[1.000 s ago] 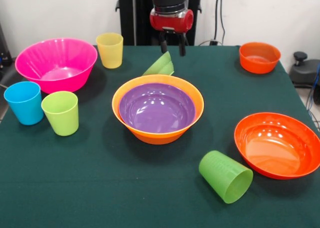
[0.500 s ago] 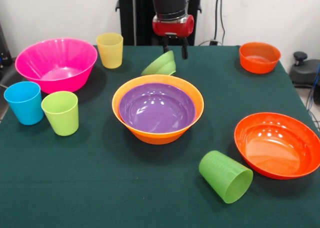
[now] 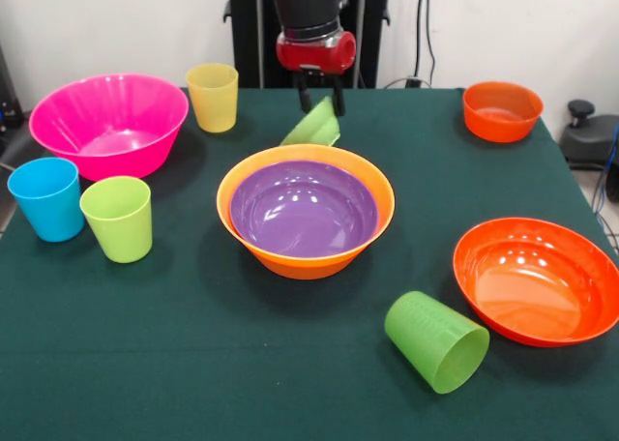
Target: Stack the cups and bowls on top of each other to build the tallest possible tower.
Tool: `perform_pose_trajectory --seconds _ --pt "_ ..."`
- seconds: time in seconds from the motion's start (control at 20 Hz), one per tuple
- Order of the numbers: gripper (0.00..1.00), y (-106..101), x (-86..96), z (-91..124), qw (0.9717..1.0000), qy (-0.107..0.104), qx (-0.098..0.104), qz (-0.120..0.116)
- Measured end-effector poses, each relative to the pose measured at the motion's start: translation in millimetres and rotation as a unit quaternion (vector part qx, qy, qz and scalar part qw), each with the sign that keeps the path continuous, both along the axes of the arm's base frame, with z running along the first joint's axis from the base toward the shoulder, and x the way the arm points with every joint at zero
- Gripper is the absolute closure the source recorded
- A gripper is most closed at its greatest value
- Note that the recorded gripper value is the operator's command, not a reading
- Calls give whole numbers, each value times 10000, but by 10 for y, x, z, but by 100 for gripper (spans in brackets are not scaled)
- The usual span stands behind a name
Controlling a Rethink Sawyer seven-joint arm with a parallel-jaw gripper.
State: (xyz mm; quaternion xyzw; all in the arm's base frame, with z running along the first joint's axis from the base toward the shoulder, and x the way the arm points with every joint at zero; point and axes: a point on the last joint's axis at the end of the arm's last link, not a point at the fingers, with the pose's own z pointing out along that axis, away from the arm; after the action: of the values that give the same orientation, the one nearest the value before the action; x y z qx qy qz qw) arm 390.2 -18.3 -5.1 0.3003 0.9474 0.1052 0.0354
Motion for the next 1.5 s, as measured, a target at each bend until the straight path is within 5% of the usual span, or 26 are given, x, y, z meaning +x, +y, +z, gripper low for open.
perform_pose_trajectory --seconds 0.55,0.6,1.3,1.5 --pt "0 -172 130 112 9997 -205 -91 -127" --pt "100 -176 140 122 9996 -220 -103 -122" --pt "100 -190 215 193 9993 -325 -157 -110" --pt "100 -120 348 349 9988 -278 -22 -395"
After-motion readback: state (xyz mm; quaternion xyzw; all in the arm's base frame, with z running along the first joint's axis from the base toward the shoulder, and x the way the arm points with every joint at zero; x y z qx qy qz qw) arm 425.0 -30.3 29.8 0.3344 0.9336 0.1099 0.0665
